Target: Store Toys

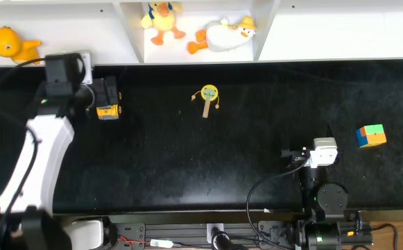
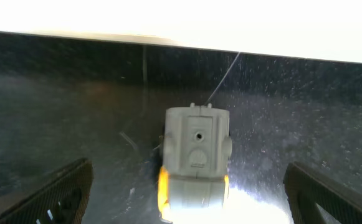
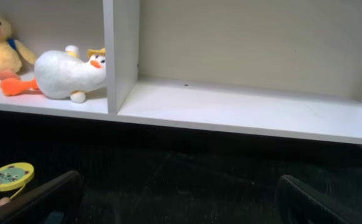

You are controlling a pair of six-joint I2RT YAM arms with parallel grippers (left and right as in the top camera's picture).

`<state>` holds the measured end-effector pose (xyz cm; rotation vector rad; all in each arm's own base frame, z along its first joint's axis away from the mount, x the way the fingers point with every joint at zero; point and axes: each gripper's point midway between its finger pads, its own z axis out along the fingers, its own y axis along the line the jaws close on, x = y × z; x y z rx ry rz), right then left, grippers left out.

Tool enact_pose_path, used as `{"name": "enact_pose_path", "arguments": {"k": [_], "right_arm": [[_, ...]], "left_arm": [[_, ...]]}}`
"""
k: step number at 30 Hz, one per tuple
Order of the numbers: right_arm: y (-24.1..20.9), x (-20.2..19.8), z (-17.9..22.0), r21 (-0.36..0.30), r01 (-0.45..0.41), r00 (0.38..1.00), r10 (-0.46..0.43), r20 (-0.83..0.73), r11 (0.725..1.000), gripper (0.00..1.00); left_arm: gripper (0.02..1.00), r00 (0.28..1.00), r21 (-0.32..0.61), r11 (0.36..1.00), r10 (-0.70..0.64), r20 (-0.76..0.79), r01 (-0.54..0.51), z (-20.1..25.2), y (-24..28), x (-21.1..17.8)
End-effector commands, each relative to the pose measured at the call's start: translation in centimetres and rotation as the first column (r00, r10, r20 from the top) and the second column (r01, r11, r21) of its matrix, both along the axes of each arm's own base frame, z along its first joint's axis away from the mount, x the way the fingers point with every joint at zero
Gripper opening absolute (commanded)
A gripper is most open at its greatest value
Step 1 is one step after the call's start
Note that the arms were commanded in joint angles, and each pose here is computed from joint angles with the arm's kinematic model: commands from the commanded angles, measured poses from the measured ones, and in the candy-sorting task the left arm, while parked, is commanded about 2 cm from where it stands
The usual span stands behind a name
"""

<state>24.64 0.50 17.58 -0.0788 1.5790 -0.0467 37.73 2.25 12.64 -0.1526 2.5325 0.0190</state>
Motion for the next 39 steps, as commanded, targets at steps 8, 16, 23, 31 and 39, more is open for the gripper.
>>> {"name": "enact_pose_path", "arguments": {"k": [8, 16, 23, 31, 39], "right_arm": [[0.2, 0.0, -0.4, 0.008, -0.009, 1.000, 0.009, -0.003, 1.000, 0.998], [0.2, 0.0, -0.4, 0.008, -0.009, 1.000, 0.009, -0.003, 1.000, 0.993], [0.2, 0.0, -0.4, 0.008, -0.009, 1.000, 0.009, -0.003, 1.000, 0.993], [0.2, 0.0, -0.4, 0.008, -0.009, 1.000, 0.009, -0.003, 1.000, 0.993], [0.2, 0.0, -0.4, 0.008, -0.009, 1.000, 0.009, -0.003, 1.000, 0.996]], "left_arm": [[0.998, 0.994, -0.048, 0.999, -0.019, -0.112, 0.014, -5.1, -2.0, 0.6], [0.947, 0.988, -0.051, 0.999, -0.017, -0.155, 0.009, -6.5, -2.0, 0.3], [0.643, 0.980, -0.052, 0.999, -0.017, -0.198, 0.007, -7.0, -2.0, -0.7], [0.329, 0.984, -0.051, 0.999, -0.017, -0.177, 0.008, -6.0, -2.0, -0.7], [0.325, 0.997, -0.047, 0.999, -0.018, -0.073, 0.015, -0.9, -2.0, -1.8]]}}
